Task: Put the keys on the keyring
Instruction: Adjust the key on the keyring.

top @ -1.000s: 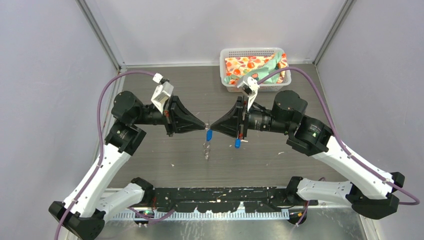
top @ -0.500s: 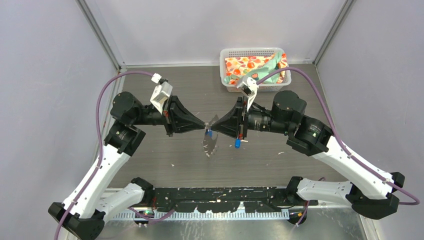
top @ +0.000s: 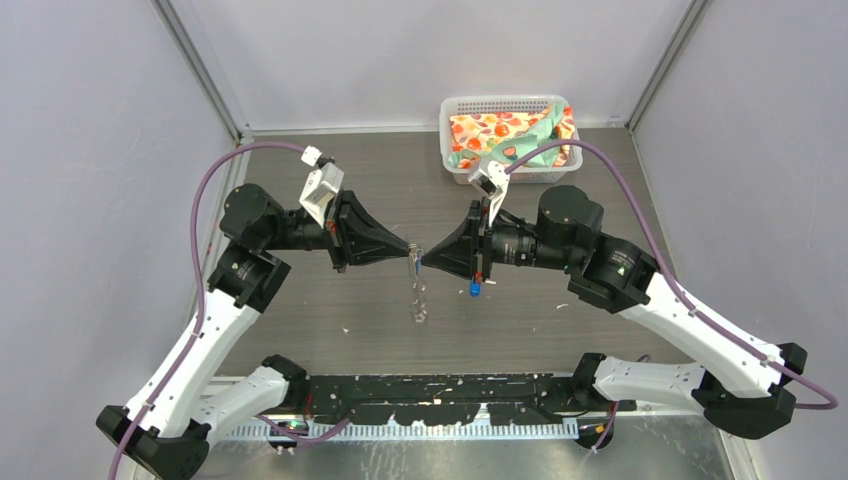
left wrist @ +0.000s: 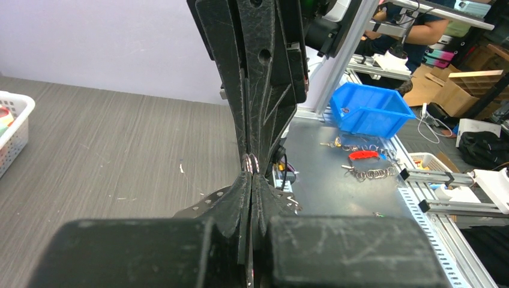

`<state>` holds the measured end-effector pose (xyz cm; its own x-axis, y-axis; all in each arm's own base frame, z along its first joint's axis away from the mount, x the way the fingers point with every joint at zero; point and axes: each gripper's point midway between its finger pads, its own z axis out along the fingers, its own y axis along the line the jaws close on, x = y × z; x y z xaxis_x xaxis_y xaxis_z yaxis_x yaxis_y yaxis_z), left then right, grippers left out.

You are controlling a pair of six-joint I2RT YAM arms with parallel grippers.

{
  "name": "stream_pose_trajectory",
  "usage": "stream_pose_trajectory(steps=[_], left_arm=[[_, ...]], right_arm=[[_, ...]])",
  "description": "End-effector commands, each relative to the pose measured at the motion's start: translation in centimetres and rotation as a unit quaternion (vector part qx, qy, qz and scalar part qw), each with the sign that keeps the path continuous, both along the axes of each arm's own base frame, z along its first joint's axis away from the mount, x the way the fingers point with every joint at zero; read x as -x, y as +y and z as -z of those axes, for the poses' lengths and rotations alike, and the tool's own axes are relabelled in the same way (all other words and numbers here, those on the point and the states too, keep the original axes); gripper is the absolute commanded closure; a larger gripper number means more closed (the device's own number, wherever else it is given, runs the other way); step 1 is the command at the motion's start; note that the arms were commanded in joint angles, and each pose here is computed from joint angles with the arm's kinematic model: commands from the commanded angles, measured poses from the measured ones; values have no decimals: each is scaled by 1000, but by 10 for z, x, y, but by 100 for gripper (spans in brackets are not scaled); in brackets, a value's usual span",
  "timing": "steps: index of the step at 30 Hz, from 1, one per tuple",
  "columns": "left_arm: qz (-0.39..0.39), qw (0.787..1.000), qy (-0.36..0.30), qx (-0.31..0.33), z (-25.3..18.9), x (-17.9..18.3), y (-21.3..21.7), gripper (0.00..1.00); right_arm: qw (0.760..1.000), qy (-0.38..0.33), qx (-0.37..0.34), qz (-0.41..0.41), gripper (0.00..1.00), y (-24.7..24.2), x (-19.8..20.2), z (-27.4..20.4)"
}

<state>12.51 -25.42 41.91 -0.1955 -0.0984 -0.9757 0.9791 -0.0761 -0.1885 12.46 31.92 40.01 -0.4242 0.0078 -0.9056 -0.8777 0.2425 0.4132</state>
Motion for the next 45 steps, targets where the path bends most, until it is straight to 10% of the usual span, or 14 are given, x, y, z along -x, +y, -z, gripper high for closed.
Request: stream_pose_trajectory(steps=[1, 7, 16, 22, 45], left_arm=[[-12, 999, -29, 22, -16, 3, 4, 100], [-13, 999, -30, 24, -17, 2, 4, 100], [-13, 999, -33, 20, -12, 3, 5, 100], [-11, 999, -29, 20, -12, 3, 4, 100], [-6, 999, -31, 23, -15, 9, 6, 100]], right_arm=[[1000, -13, -28, 3, 99, -5, 2, -15], [1000, 7, -19, -9, 98, 3, 2, -5], [999, -40, -2, 19, 61, -24, 3, -32], [995, -99, -14, 13, 53, -26, 2, -55], [995, -74, -19, -66, 78, 14, 2, -37]])
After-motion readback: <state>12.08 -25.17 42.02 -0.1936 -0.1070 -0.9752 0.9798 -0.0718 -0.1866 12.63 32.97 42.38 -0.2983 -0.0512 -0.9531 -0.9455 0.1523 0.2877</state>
